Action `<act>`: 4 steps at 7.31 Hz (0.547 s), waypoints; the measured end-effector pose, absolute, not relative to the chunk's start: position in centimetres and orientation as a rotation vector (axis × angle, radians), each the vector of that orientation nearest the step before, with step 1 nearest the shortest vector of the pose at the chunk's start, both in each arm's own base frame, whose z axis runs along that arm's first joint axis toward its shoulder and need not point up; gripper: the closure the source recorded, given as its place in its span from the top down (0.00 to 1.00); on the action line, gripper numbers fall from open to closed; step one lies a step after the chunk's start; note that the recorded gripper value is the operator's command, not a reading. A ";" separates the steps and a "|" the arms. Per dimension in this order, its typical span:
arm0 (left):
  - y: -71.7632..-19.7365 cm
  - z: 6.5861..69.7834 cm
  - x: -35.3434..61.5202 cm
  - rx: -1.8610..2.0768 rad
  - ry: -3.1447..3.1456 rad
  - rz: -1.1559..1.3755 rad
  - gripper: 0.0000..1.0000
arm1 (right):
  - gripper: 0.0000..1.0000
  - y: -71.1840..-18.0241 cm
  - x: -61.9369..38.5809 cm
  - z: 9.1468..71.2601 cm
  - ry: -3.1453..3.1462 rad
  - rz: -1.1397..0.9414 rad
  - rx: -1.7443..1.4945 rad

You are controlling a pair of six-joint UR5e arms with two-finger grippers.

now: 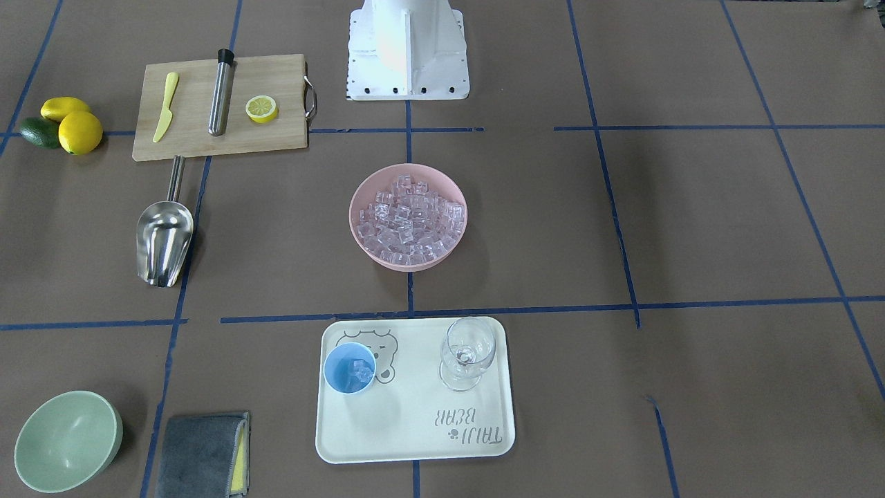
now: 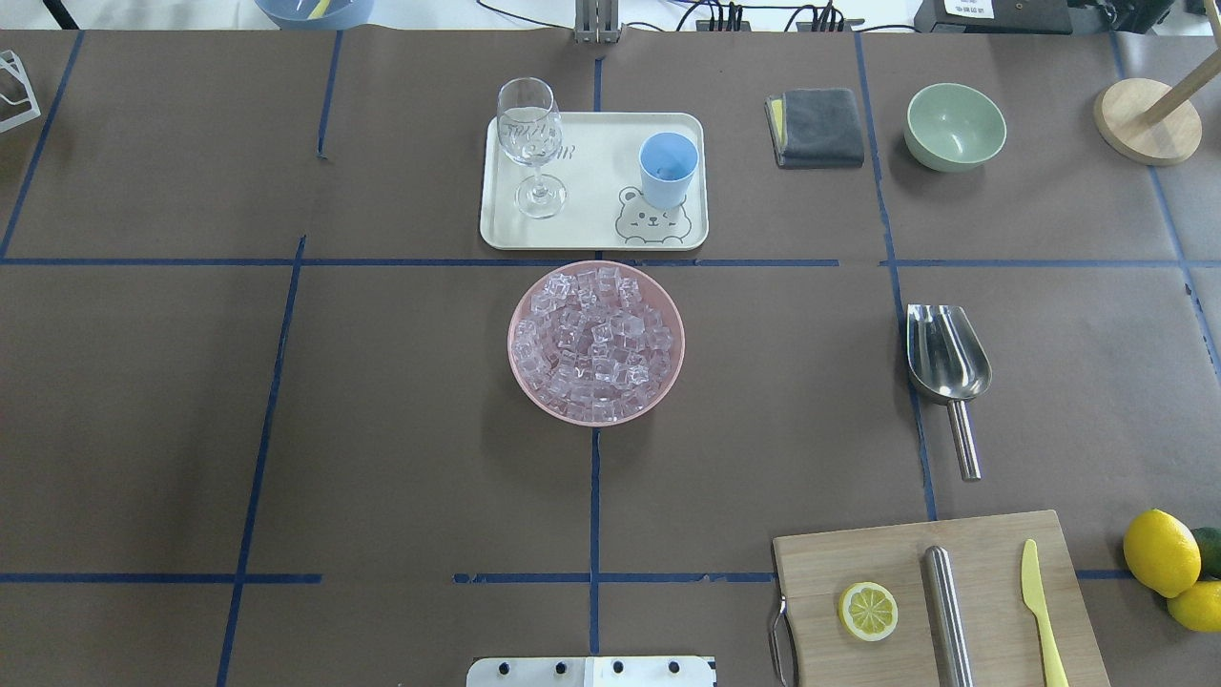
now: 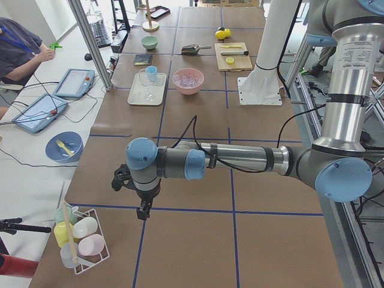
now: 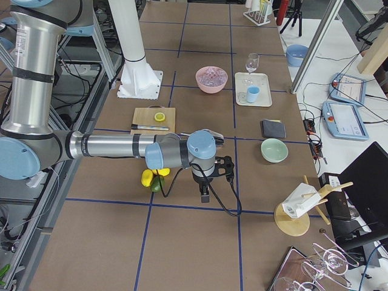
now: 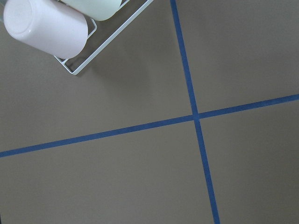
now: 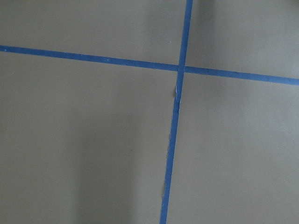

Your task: Put ice in cup with scoop

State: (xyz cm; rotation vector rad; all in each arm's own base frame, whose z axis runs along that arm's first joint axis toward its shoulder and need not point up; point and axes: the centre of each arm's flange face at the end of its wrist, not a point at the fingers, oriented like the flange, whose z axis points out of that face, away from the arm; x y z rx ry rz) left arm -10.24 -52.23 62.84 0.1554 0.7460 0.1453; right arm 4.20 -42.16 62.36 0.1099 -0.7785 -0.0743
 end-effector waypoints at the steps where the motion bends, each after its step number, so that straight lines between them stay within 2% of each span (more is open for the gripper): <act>1: -52.2 62.5 -10.0 0.155 0.781 0.126 1.00 | 1.00 -42.0 4.2 62.5 -0.778 -0.074 0.108; 4: -52.4 61.5 -9.8 0.166 0.804 0.120 1.00 | 1.00 -41.9 4.2 62.5 -0.780 -0.080 0.109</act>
